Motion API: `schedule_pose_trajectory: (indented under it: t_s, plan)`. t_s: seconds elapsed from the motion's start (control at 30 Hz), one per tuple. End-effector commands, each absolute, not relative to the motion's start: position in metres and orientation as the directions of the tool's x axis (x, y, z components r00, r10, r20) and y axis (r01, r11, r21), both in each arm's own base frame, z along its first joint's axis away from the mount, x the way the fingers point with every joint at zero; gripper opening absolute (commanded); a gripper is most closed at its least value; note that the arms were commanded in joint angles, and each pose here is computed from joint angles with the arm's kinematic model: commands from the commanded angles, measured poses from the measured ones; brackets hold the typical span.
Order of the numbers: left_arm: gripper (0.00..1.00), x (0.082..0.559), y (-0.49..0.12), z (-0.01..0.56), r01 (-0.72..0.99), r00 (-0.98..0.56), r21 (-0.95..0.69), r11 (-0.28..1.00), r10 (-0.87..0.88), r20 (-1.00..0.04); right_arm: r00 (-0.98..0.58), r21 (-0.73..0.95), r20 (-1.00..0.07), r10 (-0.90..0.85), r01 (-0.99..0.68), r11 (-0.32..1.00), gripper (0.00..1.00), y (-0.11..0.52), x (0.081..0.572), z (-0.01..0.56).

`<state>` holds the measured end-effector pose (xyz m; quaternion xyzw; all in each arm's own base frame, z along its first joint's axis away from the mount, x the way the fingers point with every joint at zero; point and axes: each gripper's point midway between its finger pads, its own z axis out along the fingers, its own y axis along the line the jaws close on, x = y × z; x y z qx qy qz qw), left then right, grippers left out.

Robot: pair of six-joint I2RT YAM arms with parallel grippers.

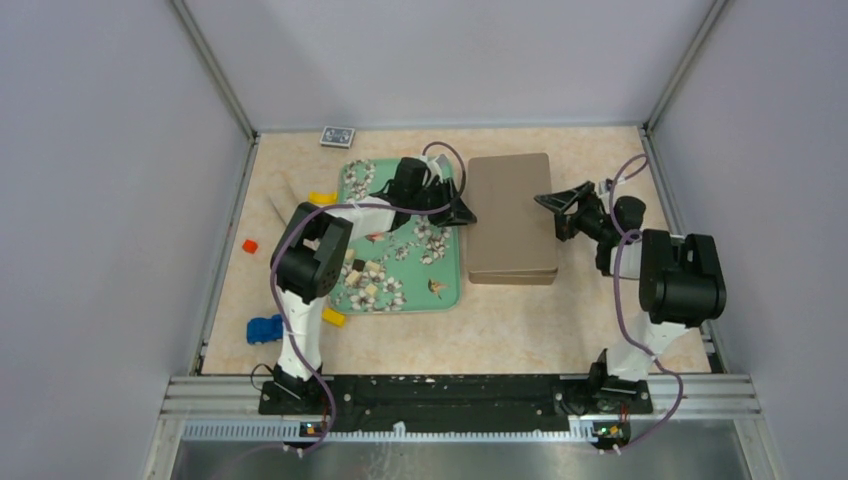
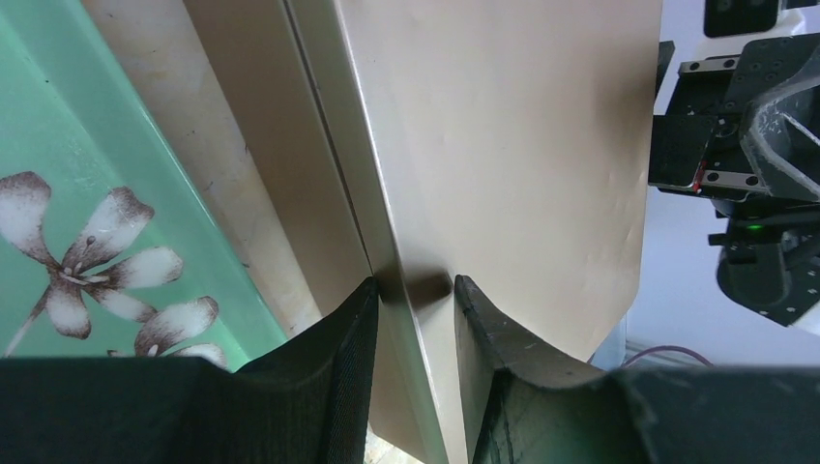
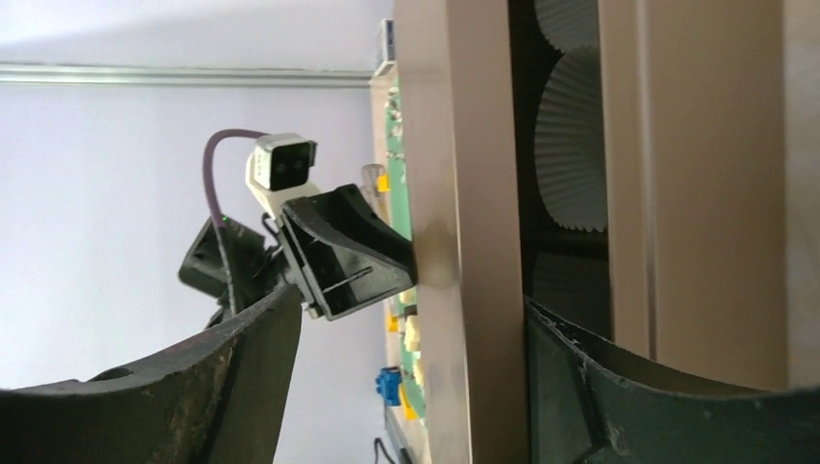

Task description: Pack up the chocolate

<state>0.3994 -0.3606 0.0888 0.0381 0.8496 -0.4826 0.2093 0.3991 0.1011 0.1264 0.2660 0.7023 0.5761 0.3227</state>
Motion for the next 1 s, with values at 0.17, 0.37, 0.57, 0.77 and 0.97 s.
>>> schedule_pose_trajectory:
  t_s: [0.17,0.37,0.57,0.77,0.97]
  plan:
    - [0.40,0.408,-0.371,0.099,0.320,-0.888,-0.790,0.524,-0.125,-0.442,-0.617,0.892,-0.350,0.704,0.009,0.451,0.74,0.081,0.401,0.134]
    - [0.40,0.409,-0.378,0.105,0.333,-0.886,-0.791,0.513,-0.116,-0.448,-0.603,0.853,-0.403,0.688,0.026,0.522,0.75,0.073,0.401,0.139]
    - [0.40,0.411,-0.376,0.108,0.337,-0.880,-0.776,0.533,-0.114,-0.460,-0.589,0.790,-0.462,0.663,0.066,0.609,0.79,0.061,0.396,0.139]
    - [0.40,0.412,-0.379,0.113,0.351,-0.879,-0.777,0.524,-0.102,-0.465,-0.577,0.739,-0.508,0.640,0.090,0.668,0.83,0.052,0.392,0.140]
    - [0.40,0.413,-0.381,0.115,0.354,-0.878,-0.778,0.518,-0.103,-0.468,-0.601,0.722,-0.500,0.624,0.109,0.683,0.84,0.051,0.388,0.125]
